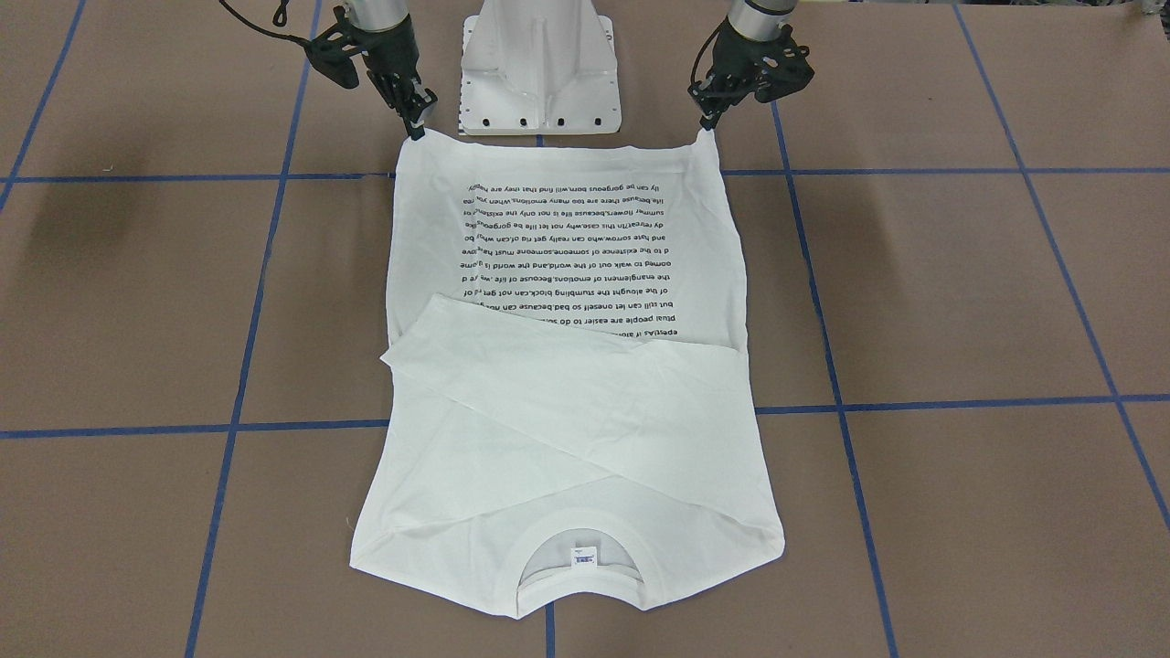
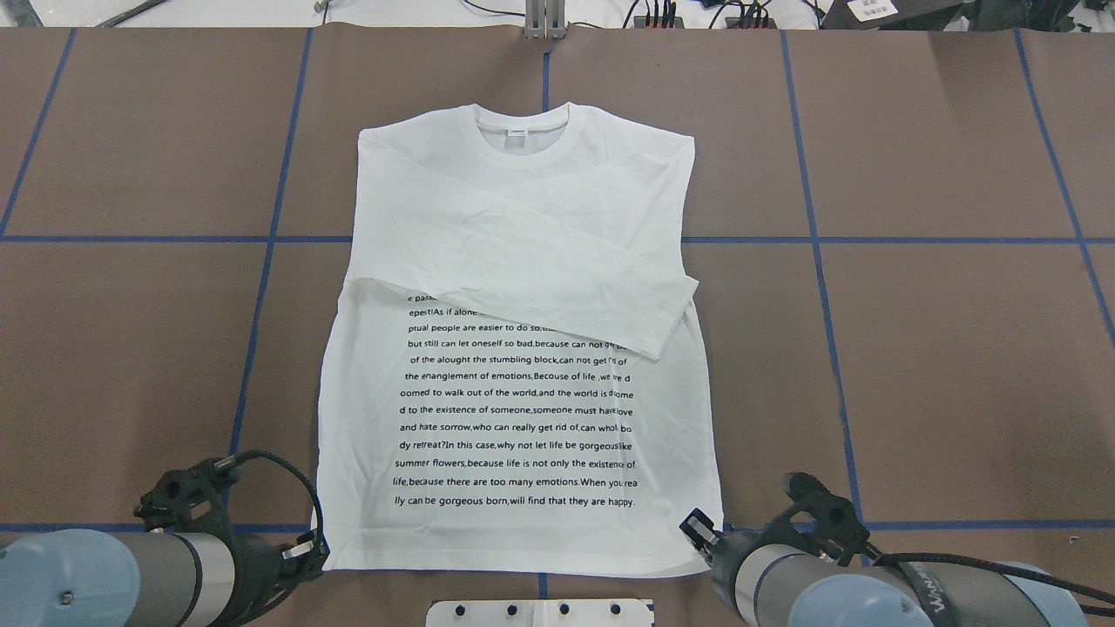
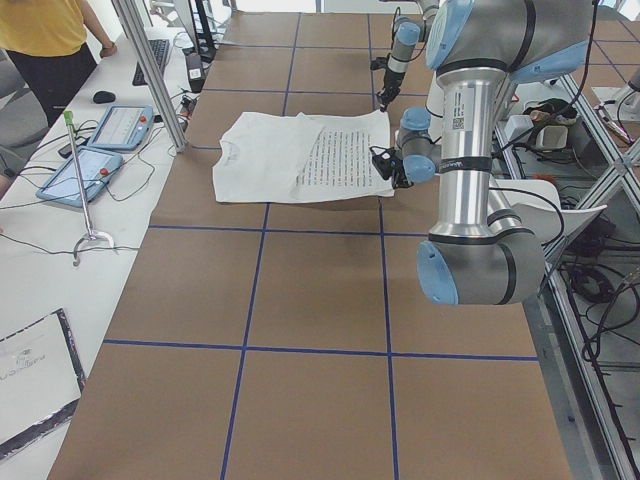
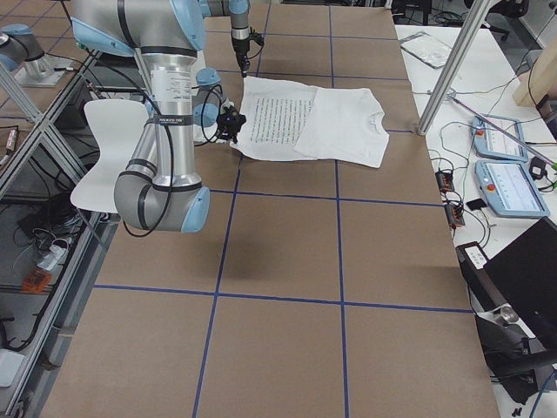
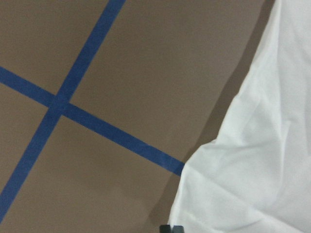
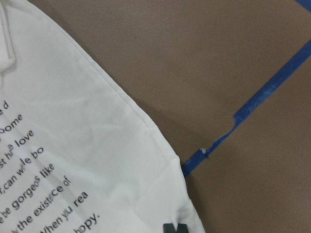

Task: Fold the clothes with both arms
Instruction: 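Lift the hem with both grippers and fold it toward the collar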

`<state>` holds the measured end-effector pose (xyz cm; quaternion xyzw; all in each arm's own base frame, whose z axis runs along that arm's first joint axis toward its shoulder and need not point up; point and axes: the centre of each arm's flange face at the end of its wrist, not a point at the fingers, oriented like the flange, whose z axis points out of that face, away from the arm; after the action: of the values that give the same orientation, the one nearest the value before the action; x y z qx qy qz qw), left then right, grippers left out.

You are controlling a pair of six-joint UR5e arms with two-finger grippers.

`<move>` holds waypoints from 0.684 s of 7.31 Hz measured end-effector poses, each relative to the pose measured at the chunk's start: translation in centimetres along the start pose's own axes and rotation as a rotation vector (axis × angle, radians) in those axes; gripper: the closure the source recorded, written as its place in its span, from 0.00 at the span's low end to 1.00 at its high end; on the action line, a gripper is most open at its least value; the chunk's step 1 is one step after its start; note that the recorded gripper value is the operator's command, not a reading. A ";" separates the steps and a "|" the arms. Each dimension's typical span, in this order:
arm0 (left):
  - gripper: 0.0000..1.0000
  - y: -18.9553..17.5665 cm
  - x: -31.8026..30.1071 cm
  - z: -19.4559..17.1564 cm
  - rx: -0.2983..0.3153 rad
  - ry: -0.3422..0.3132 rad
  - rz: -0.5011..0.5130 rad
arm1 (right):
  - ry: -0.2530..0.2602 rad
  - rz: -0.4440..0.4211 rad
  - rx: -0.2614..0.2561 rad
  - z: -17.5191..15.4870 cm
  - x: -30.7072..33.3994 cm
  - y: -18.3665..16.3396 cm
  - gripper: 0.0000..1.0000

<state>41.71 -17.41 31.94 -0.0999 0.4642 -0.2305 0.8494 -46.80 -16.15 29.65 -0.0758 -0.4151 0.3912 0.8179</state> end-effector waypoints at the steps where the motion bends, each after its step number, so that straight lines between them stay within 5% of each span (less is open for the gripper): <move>1: 1.00 -1.2 2.1 -1.9 0.006 0.055 -0.019 | -0.021 0.013 0.017 -1.3 -1.2 -1.5 1.00; 5: 1.00 -13.7 10.3 -8.4 0.111 0.202 -0.020 | -0.099 -0.049 0.104 -4.0 -6.2 -7.8 1.00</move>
<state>35.39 -34.00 24.90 -0.0338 0.5331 -0.2733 0.7999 -41.51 -25.00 26.71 -0.0036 -0.4358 0.3952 0.8086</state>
